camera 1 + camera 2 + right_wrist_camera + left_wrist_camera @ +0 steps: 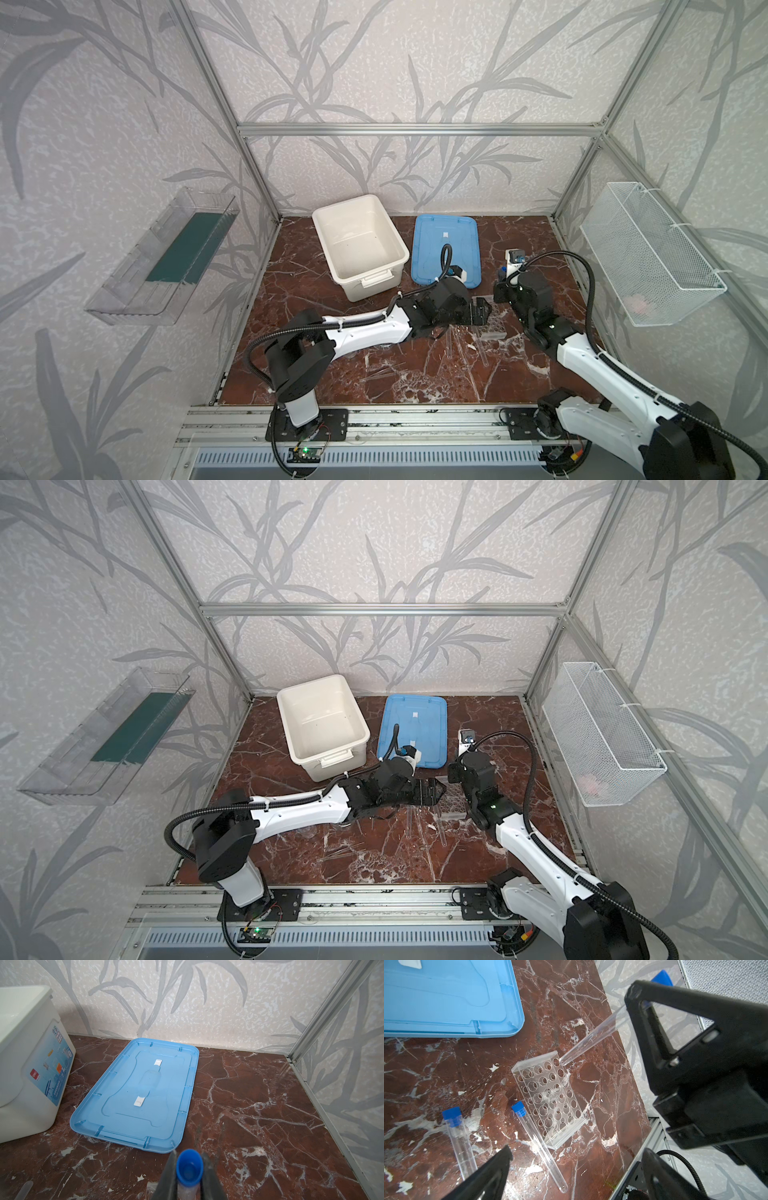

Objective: Organize the chemistry lab equipment

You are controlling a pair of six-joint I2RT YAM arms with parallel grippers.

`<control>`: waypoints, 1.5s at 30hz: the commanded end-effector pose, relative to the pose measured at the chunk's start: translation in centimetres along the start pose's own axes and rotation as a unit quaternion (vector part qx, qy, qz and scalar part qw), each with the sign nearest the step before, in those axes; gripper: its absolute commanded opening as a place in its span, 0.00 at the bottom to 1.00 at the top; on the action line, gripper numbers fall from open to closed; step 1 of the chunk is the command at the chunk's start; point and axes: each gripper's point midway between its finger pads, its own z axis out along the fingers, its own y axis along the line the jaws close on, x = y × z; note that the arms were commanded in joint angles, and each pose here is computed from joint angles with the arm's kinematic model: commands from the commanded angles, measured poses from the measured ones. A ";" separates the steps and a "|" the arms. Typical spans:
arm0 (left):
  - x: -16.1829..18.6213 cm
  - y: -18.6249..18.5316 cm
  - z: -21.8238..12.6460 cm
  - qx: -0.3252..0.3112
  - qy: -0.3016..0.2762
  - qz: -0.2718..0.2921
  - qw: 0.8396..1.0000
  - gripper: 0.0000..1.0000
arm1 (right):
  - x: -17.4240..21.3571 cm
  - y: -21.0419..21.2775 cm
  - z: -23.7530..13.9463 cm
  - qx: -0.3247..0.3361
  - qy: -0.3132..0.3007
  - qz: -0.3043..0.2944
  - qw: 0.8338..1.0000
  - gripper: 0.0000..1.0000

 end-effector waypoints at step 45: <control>5.5 7.8 -3.5 -0.180 0.065 0.028 0.981 0.74 | 1.1 -2.7 -4.3 0.005 0.059 0.119 0.991 0.99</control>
